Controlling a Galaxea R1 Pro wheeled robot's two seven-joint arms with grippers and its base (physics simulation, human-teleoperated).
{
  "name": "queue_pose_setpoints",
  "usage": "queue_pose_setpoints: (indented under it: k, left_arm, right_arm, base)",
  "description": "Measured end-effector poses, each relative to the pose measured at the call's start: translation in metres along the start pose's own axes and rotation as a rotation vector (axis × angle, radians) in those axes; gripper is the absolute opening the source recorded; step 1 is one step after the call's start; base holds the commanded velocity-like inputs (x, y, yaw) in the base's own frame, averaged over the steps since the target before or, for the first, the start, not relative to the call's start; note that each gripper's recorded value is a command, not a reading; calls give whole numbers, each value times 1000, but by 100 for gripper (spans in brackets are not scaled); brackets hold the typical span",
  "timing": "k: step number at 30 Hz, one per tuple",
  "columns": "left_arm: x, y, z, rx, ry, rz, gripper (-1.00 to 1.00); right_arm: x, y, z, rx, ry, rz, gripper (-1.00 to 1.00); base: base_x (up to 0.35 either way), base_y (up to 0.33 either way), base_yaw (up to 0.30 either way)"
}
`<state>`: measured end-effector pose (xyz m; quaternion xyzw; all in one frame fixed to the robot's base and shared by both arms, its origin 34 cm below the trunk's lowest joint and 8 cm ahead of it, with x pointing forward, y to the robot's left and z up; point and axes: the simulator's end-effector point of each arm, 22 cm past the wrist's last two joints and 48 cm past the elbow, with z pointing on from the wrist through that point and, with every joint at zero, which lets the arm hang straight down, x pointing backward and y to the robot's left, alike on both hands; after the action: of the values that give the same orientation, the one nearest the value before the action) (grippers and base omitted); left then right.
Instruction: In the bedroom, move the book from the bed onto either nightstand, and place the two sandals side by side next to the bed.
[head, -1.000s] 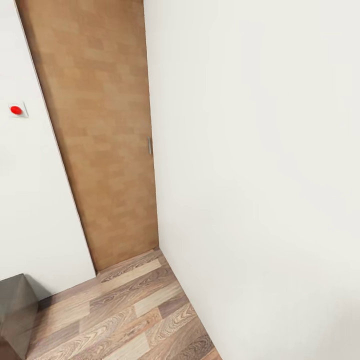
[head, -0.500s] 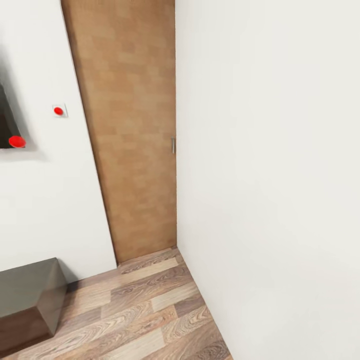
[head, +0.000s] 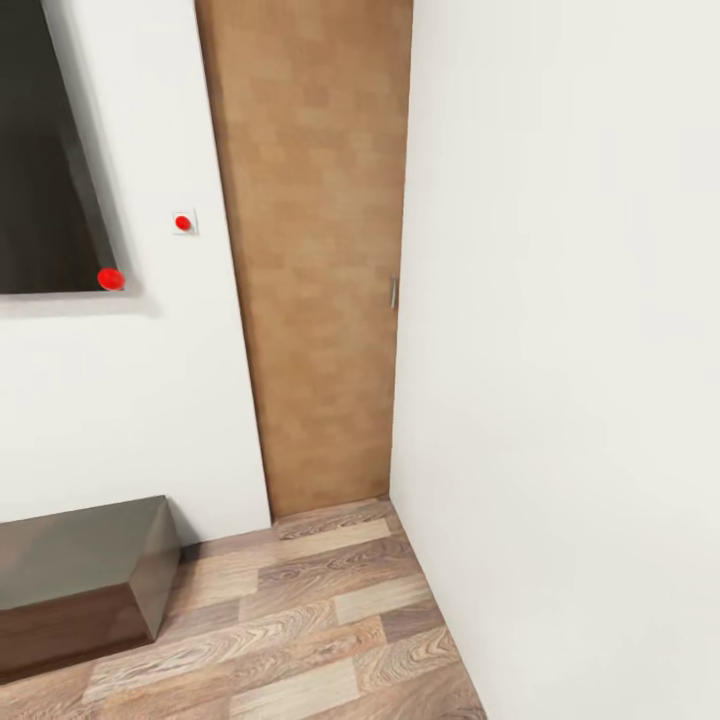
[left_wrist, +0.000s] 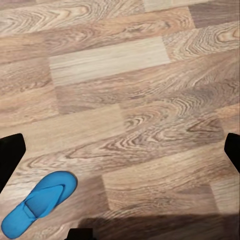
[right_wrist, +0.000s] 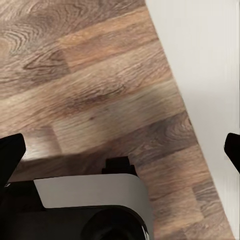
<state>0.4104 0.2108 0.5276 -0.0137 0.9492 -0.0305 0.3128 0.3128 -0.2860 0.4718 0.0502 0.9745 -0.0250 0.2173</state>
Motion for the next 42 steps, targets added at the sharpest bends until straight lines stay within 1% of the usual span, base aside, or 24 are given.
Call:
queue_pose_setpoints:
  k: [42]
  left_arm:
    - [0,0,0,0,1,0,100]
  right_arm:
    - [0,0,0,0,0,0,100]
  base:
    - [5,-2,283]
